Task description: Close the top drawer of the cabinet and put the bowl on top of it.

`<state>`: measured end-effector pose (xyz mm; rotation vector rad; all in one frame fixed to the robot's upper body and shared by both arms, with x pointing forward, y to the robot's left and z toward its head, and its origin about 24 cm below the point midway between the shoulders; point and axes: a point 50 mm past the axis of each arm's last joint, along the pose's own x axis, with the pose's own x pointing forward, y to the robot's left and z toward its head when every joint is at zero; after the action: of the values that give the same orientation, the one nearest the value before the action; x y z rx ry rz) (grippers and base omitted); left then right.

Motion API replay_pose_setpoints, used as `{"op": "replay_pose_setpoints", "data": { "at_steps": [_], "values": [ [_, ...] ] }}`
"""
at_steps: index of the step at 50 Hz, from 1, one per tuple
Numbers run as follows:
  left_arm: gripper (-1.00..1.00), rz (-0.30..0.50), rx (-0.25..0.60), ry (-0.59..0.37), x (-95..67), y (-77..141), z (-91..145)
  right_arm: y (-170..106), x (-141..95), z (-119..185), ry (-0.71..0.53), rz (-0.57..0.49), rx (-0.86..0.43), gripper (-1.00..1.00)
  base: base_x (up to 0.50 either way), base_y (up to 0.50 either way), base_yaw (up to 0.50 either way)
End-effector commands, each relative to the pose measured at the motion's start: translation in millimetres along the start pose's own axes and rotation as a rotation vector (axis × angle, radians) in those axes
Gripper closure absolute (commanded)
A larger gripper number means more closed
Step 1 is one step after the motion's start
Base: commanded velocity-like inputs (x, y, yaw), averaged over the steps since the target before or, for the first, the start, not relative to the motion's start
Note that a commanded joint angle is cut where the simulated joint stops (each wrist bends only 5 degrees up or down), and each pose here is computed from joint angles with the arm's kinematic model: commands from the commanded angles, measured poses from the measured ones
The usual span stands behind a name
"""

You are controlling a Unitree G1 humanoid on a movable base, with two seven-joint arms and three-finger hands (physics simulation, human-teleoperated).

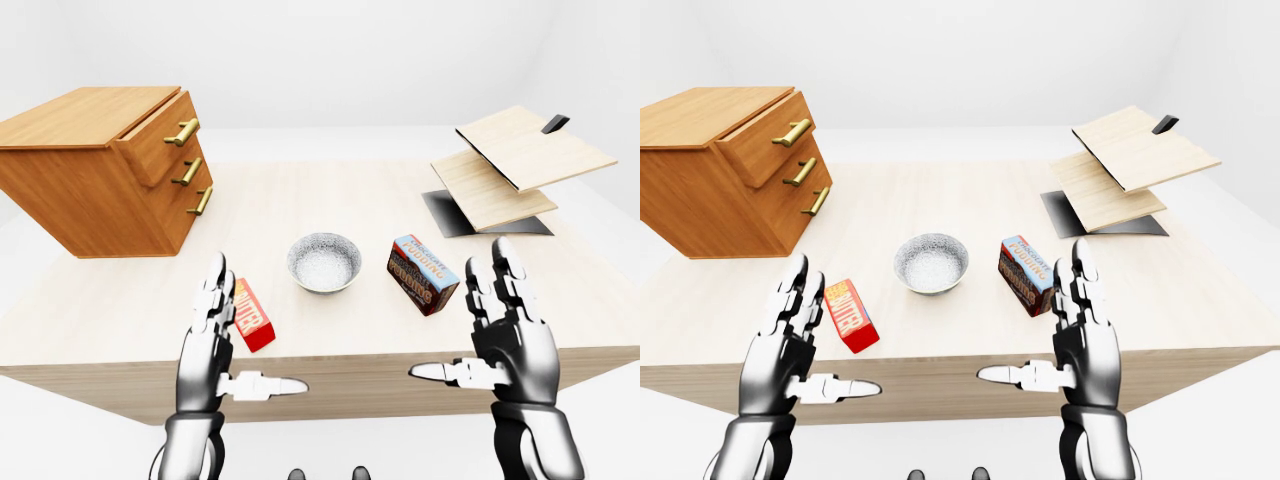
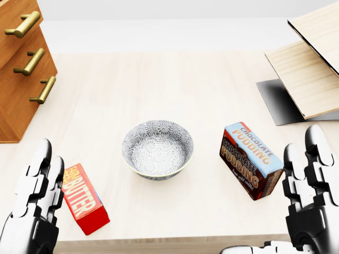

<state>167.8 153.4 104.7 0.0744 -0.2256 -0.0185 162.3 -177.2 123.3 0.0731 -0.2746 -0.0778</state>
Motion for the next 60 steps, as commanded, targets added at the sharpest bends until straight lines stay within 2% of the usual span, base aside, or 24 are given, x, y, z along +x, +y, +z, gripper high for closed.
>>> {"op": "replay_pose_setpoints", "data": {
  "at_steps": [1,23,60],
  "values": [
    [-1.0,0.01,0.005,0.004,5.2,1.9,-3.0,0.3,-1.8,1.2,-0.002,0.0,-0.005,-1.0,0.0,0.0,0.0],
    [-1.0,0.005,0.009,0.012,4.9,1.2,-2.3,-0.6,-2.7,3.0,-0.007,-0.004,-0.007,-1.0,0.01,0.0,0.0],
    [-1.0,0.003,0.007,0.011,3.7,0.2,-1.0,-2.0,-4.0,4.2,-0.015,0.002,-0.001,-1.0,0.26,0.0,0.0]
  ]
}}
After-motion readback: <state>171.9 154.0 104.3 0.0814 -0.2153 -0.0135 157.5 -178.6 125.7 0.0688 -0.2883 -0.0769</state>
